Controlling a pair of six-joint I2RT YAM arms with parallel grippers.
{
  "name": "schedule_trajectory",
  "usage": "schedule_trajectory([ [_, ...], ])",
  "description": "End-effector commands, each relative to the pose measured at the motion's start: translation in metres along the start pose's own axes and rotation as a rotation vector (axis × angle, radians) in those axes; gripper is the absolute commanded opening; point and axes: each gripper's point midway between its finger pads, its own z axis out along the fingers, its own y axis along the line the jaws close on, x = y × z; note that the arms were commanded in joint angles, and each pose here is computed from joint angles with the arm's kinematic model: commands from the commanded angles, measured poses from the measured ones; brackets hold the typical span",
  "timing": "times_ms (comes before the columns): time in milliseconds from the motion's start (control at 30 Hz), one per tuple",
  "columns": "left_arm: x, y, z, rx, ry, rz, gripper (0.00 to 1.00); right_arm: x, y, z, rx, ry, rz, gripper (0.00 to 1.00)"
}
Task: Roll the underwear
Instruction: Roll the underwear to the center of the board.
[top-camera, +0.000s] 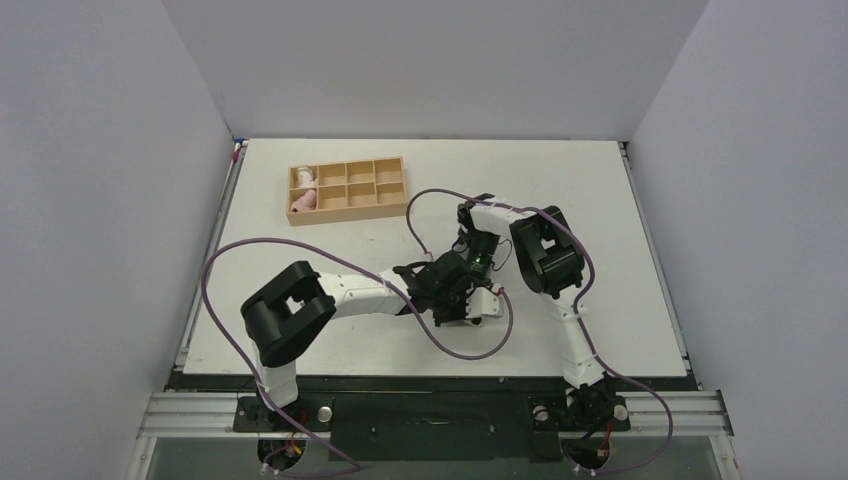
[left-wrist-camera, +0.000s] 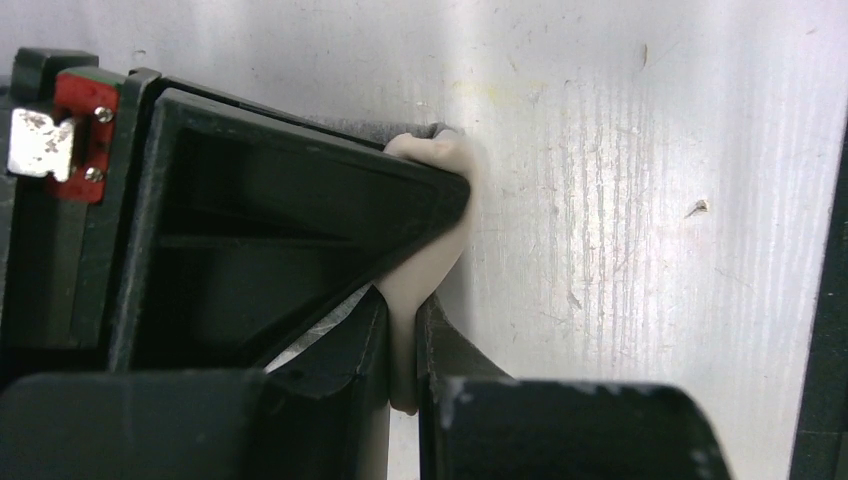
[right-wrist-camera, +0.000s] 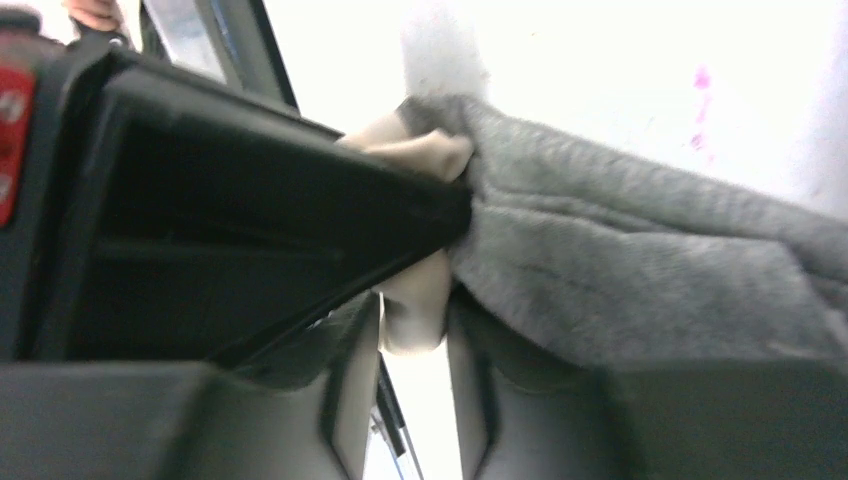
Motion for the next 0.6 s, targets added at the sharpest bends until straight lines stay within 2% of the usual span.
schedule_trajectory([
  [0,0.012,-0.002,0.001,0.068,0.011,-0.091,0.0,-0.015,-0.009,-0.016,0.072,-0.091,-0.077,0.34],
  [33,0.013,-0.002,0.001,0.072,0.012,-0.099,0.0,-0.016,-0.006,-0.02,0.081,-0.1,-0.082,0.38],
  [167,0.017,-0.004,0.004,0.104,0.015,-0.128,0.0,-0.015,0.0,-0.035,0.114,-0.143,-0.082,0.44],
  [567,0.024,-0.003,0.008,0.158,0.026,-0.183,0.0,0.001,-0.002,-0.092,0.263,-0.31,-0.011,0.46],
])
